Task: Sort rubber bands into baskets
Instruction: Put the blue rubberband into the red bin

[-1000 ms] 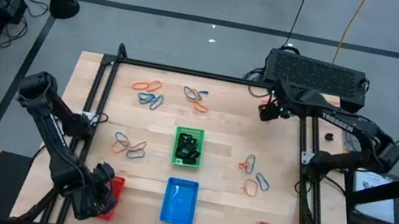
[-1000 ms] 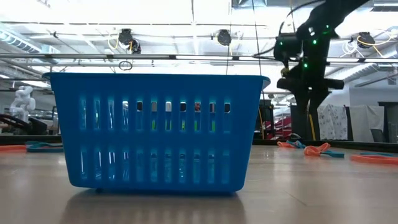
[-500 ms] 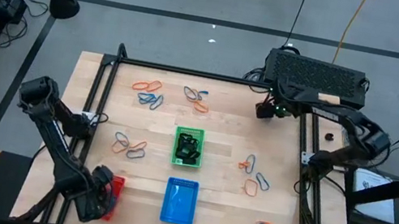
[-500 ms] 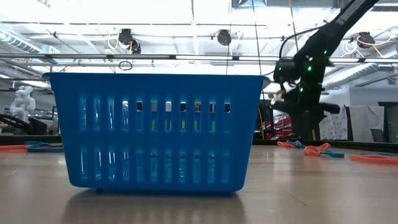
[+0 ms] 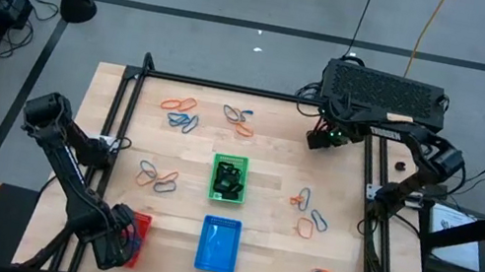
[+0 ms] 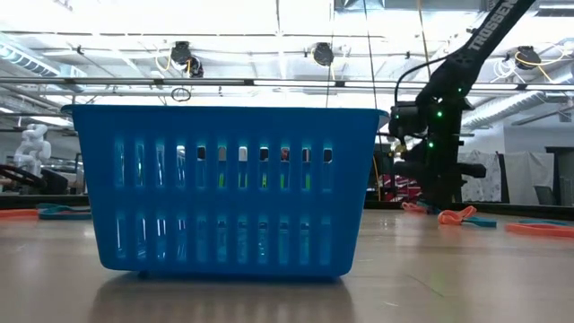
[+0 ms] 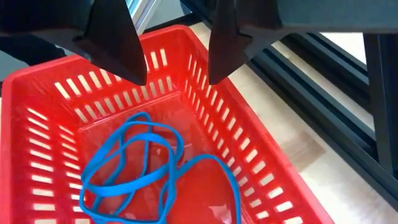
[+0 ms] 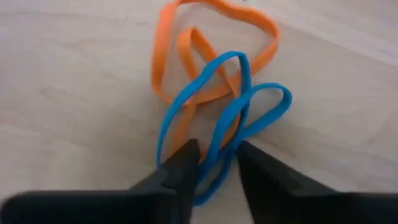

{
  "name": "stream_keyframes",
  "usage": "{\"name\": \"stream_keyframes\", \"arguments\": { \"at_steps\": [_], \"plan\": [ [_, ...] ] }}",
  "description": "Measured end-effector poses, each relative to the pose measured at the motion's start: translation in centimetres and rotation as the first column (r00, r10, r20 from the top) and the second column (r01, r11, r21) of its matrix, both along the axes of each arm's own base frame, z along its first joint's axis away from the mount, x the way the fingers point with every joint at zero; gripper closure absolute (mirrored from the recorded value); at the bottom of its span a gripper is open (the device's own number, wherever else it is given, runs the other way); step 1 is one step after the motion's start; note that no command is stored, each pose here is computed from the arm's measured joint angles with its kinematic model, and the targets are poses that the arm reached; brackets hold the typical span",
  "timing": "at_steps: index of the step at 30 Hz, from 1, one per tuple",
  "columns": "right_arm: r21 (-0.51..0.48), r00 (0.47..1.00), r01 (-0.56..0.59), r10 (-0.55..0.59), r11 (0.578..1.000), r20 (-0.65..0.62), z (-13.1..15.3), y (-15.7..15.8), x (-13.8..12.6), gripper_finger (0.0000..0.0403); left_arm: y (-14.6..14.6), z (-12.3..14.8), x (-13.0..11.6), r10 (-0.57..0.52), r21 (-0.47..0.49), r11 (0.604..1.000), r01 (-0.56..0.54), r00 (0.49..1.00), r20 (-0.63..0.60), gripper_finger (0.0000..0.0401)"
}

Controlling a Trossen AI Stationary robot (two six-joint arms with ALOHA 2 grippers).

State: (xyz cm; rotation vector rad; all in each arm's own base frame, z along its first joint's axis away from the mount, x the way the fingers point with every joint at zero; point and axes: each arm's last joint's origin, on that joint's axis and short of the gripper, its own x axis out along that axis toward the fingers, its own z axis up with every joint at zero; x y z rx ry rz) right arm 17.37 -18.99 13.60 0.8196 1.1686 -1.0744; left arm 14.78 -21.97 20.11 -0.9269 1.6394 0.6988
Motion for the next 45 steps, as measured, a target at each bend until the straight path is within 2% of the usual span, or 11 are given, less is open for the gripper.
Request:
{"name": "stream_keyframes", "arguments": {
  "at_steps": [3, 4, 11, 14, 17, 19, 22, 26, 34, 45],
  "plan": [
    [0.000, 1.000, -0.023, 0.023, 1.000, 0.013, 0.4, 0.2, 0.0, 0.0379, 0.0, 0.0, 0.0, -0.008, 0.002, 1.000, 0.008, 1.000, 0.004, 0.0221],
    [0.001, 0.999, -0.037, 0.037, 0.999, 0.019, 0.7, 0.4, -0.1, 0.0390, 0.0, 0.0, 0.0, -0.011, 0.003, 1.000, 0.011, 1.000, 0.007, 0.0221],
    [-0.066, 0.996, -0.037, 0.042, 0.997, 0.079, 4.3, 1.0, -0.6, 0.0400, 0.2, 0.0, 0.2, -0.029, 0.052, 0.998, 0.025, 0.997, 0.074, 0.0221],
    [-0.102, 0.988, -0.024, 0.040, 0.995, 0.149, 6.1, 1.5, -1.1, 0.0400, 0.4, -0.1, 0.5, -0.045, 0.074, 0.997, 0.037, 0.993, 0.109, 0.0221],
    [-0.089, 0.968, -0.040, 0.061, 0.995, 0.242, 7.5, 2.5, -1.4, 0.0401, 0.6, 0.1, 1.5, -0.078, 0.088, 0.994, 0.061, 0.975, 0.210, 0.0221],
    [-0.091, 0.956, -0.051, 0.075, 0.994, 0.284, 8.3, 3.0, -1.4, 0.0401, 0.8, 0.4, 2.4, -0.134, 0.093, 0.990, 0.110, 0.942, 0.309, 0.0221],
    [-0.113, 0.968, -0.022, 0.050, 0.993, 0.245, 8.6, 3.4, -1.8, 0.0402, 1.4, 1.0, 3.7, -0.206, 0.125, 0.978, 0.168, 0.888, 0.411, 0.0221],
    [-0.125, 0.984, 0.033, -0.011, 0.992, 0.175, 8.2, 3.4, -2.0, 0.0402, 2.9, 1.3, 5.1, -0.240, 0.174, 0.968, 0.180, 0.864, 0.442, 0.0221],
    [-0.084, 0.988, 0.062, -0.049, 0.995, 0.143, 6.7, 3.2, -1.6, 0.0370, 4.2, 1.3, 6.4, -0.301, 0.211, 0.951, 0.227, 0.840, 0.451, 0.0221],
    [-0.021, 0.997, 0.045, -0.044, 0.999, 0.065, 3.8, 2.9, -1.4, 0.0300, 4.2, 1.3, 6.4, -0.310, 0.214, 0.948, 0.236, 0.838, 0.449, 0.0221]
  ]
}}
